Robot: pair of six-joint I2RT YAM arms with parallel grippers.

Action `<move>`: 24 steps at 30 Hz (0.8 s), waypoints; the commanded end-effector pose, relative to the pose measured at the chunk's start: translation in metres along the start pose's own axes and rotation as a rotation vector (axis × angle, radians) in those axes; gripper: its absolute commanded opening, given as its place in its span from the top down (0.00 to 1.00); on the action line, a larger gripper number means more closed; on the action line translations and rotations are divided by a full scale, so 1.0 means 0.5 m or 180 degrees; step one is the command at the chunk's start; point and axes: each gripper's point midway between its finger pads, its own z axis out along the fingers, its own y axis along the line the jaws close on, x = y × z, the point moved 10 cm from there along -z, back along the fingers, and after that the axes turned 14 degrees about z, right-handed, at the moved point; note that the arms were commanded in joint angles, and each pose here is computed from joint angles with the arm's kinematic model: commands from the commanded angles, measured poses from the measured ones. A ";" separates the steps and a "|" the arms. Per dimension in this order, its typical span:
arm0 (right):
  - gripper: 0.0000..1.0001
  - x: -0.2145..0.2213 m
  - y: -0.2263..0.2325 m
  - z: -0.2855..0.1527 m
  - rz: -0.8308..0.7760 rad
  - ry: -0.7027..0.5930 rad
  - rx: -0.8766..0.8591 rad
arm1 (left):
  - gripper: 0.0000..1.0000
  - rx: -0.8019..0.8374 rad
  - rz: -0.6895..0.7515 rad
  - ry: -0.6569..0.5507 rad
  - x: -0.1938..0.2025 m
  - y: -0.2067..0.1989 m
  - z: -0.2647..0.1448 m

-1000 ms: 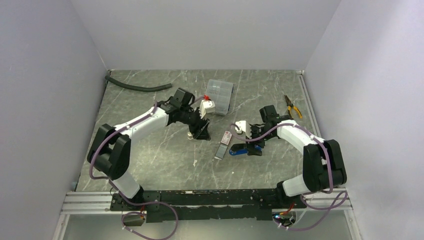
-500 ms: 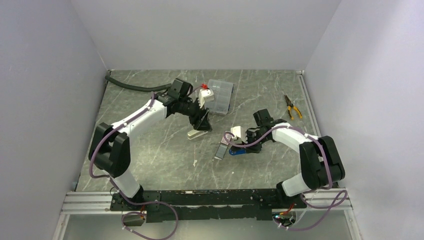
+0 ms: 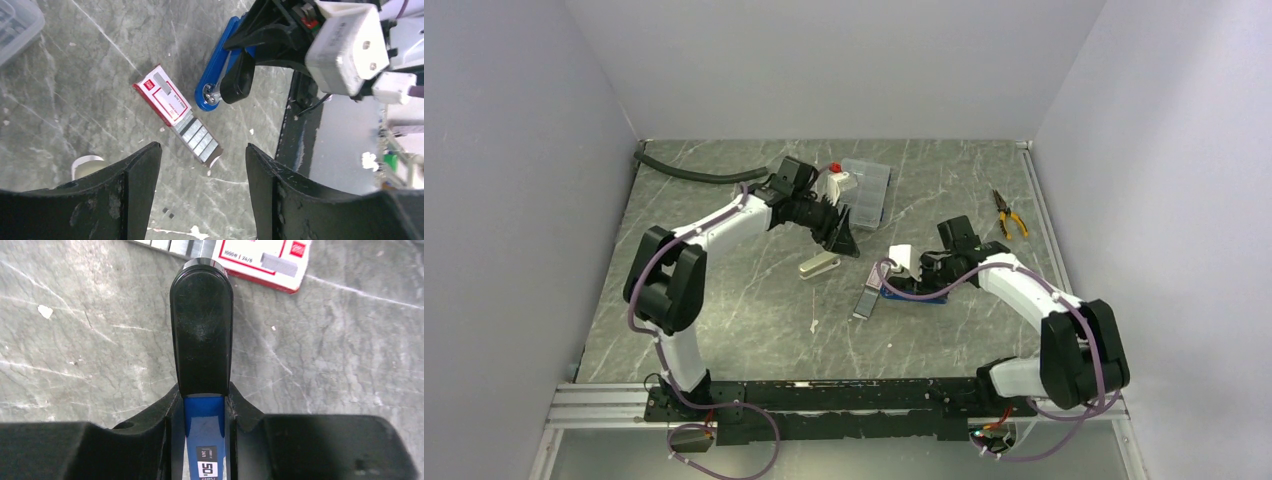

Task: Load the staples into the stapler

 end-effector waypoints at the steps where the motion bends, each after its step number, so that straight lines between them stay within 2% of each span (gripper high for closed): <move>1: 0.90 -0.043 0.000 -0.033 -0.0022 -0.0405 0.0085 | 0.33 0.0173 -0.0256 -0.0210 -0.039 -0.002 0.007; 8: 0.90 -0.072 0.001 -0.071 0.0087 -0.0593 0.0249 | 0.33 0.0538 -0.0771 -0.0199 -0.058 -0.017 0.040; 15: 0.90 -0.109 0.006 -0.113 0.0147 -0.0839 0.0380 | 0.28 0.0984 -0.1152 0.0102 -0.084 -0.039 0.091; 17: 0.90 -0.118 0.006 -0.122 0.0149 -0.0892 0.0415 | 0.25 0.1090 -0.1280 0.0149 -0.083 -0.037 0.105; 19: 0.90 -0.125 0.004 -0.130 0.0150 -0.0934 0.0459 | 0.07 0.1186 -0.1356 0.0163 -0.080 -0.036 0.113; 24: 0.90 -0.137 0.003 -0.141 0.0125 -0.0997 0.0504 | 0.06 0.1306 -0.1383 0.0157 -0.078 -0.040 0.120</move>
